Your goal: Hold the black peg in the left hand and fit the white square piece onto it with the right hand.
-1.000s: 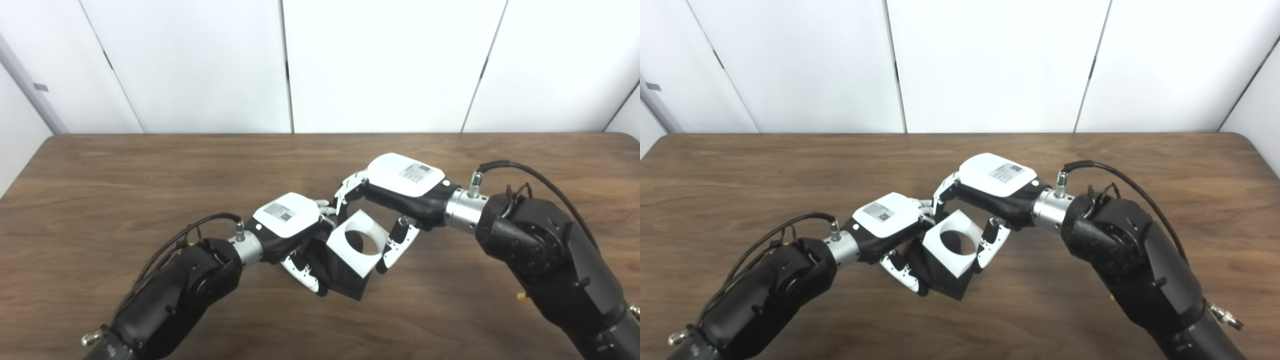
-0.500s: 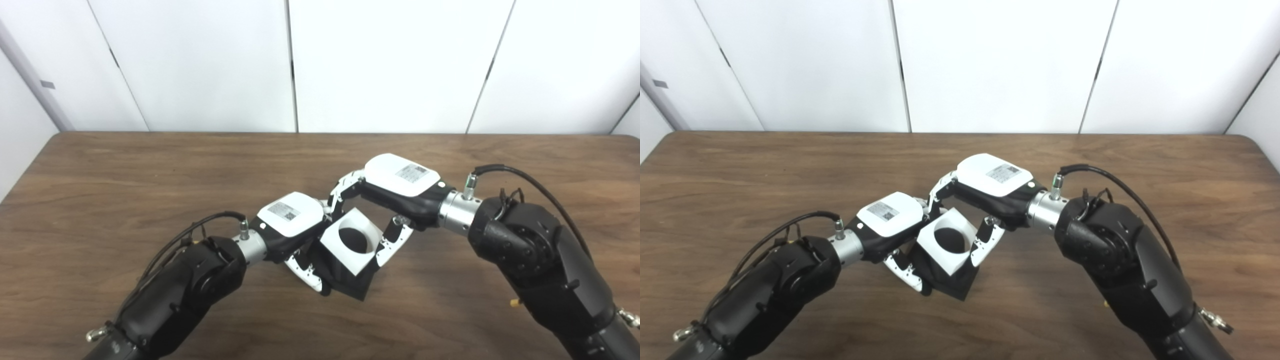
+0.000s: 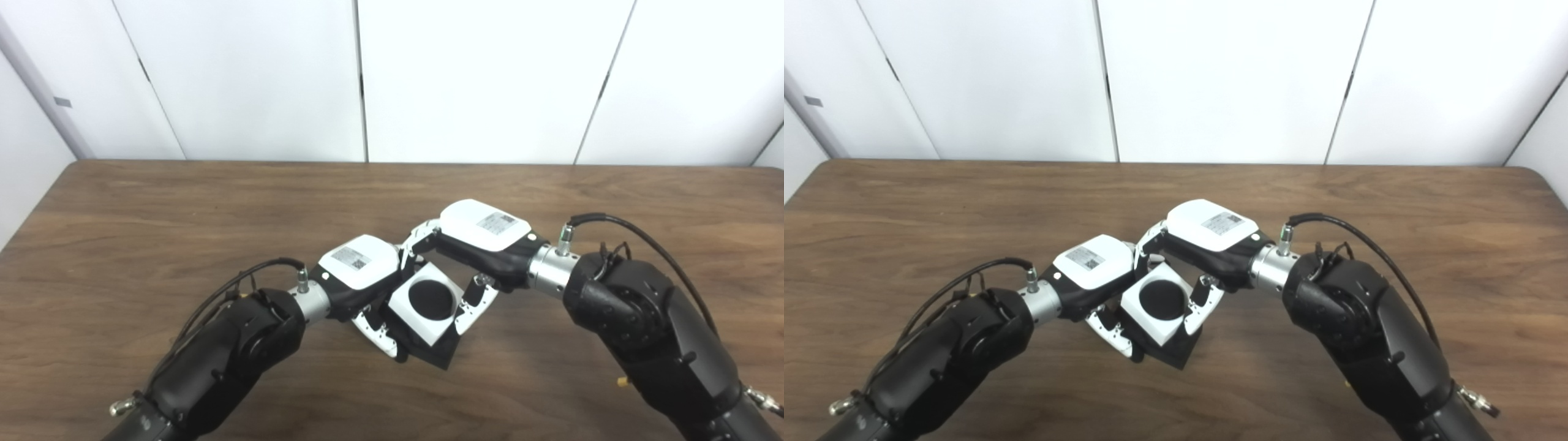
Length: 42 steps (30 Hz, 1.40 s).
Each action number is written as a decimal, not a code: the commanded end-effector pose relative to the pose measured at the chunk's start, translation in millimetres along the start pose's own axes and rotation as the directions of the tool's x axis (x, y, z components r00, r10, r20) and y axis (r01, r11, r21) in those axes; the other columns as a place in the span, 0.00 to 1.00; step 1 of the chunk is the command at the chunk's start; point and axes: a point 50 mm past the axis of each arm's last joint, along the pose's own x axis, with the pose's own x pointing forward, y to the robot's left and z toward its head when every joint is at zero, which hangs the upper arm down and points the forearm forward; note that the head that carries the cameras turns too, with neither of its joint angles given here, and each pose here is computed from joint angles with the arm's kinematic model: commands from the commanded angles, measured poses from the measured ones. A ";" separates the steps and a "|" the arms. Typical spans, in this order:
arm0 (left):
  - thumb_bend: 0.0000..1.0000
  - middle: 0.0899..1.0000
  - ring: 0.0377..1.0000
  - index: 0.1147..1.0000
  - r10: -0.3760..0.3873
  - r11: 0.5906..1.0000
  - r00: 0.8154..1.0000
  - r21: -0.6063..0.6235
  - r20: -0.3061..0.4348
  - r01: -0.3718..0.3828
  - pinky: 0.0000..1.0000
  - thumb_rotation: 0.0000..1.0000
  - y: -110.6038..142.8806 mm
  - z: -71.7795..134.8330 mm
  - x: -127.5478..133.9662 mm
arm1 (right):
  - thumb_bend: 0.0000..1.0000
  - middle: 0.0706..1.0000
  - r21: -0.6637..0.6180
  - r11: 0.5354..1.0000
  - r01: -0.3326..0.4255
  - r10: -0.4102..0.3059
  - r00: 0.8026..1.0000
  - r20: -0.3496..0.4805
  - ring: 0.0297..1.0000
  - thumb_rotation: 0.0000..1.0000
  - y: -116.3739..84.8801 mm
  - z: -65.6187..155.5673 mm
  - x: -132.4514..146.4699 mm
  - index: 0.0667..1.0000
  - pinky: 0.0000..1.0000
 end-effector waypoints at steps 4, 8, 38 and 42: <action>0.52 0.90 0.93 0.43 -0.159 0.987 0.987 0.018 -0.017 0.160 0.89 0.08 -34.7 7.2 1.0 | 0.52 0.73 -0.019 1.000 -0.012 0.013 0.998 0.061 0.82 0.14 1.7 8.3 6.7 0.44 0.77; 0.52 0.90 0.93 0.43 -0.156 0.988 0.987 0.015 -0.021 0.157 0.89 0.08 -34.6 7.0 0.4 | 0.52 0.74 -0.030 0.998 -0.060 0.060 0.998 0.016 0.82 0.15 6.2 4.3 6.3 0.45 0.77; 0.52 0.91 0.93 0.43 -0.169 0.985 0.985 0.025 -0.031 0.170 0.89 0.08 -31.5 2.7 -4.1 | 0.92 0.86 -0.046 0.991 -0.128 0.115 0.969 -0.217 0.86 0.22 -17.9 -37.4 -27.7 0.88 0.79; 0.52 0.90 0.92 0.43 -0.166 0.986 0.986 0.028 -0.028 0.167 0.89 0.08 -32.0 1.7 -5.4 | 0.86 0.84 -0.033 0.998 -0.047 0.037 0.964 -0.264 0.84 0.12 -28.4 -44.1 -36.7 0.85 0.75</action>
